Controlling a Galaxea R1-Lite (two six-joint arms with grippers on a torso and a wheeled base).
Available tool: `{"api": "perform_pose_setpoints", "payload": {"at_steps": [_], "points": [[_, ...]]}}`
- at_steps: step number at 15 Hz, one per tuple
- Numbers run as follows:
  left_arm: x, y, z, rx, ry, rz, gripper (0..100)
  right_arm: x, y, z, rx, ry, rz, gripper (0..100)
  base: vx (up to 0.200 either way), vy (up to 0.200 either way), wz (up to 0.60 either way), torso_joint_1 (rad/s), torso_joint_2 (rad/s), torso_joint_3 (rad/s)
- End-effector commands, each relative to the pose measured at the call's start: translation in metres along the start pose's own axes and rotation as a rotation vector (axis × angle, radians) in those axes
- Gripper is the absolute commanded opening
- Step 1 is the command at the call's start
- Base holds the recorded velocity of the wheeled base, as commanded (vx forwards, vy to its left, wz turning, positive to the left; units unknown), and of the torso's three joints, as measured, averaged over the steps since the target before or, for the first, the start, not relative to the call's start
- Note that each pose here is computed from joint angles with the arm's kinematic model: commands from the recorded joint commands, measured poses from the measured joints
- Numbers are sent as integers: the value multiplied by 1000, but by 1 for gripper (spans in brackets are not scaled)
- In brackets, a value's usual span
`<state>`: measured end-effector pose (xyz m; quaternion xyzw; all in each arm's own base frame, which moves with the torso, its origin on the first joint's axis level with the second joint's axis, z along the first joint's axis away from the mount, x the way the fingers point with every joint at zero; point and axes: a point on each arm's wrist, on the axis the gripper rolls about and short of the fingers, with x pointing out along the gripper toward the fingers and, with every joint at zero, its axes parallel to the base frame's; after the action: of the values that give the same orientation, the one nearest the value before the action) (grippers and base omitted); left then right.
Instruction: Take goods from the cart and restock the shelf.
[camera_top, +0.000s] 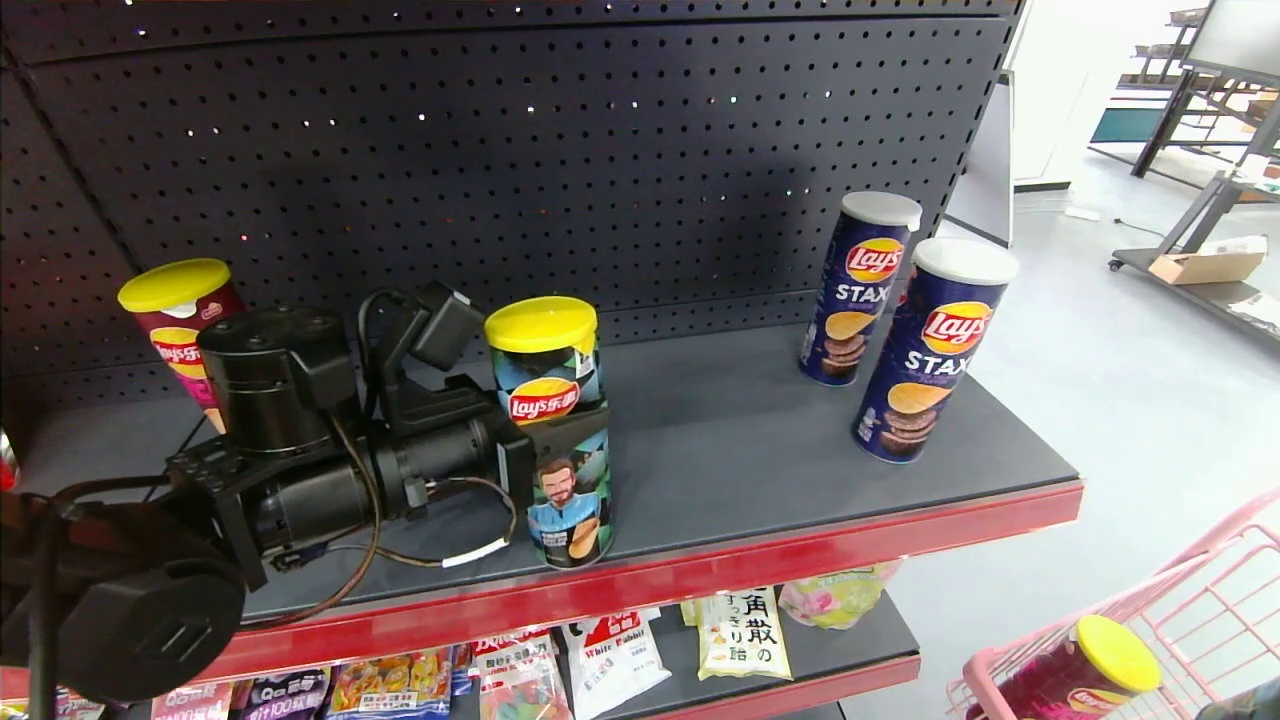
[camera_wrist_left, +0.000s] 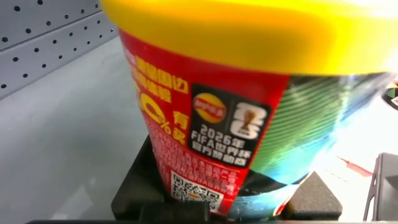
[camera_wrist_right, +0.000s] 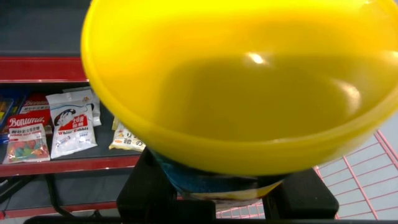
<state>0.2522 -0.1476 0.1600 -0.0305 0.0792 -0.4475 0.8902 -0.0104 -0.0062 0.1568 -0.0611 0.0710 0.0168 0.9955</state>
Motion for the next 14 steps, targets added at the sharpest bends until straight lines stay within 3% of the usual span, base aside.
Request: {"api": "perform_pose_setpoints", "payload": {"at_steps": [1, 7, 14], "points": [[0, -1, -3, -3, 11, -1, 0, 0, 0, 0, 0, -1, 1, 0, 0, 0, 0, 0, 0, 0], [1, -3, -9, 10, -10, -13, 0, 0, 0, 0, 0, -1, 1, 0, 0, 0, 0, 0, 0, 0], [-2, -11, -12, 8, 0, -21, 0, 0, 0, 1, 0, -2, -1, 0, 0, 0, 0, 0, 0, 0]]}}
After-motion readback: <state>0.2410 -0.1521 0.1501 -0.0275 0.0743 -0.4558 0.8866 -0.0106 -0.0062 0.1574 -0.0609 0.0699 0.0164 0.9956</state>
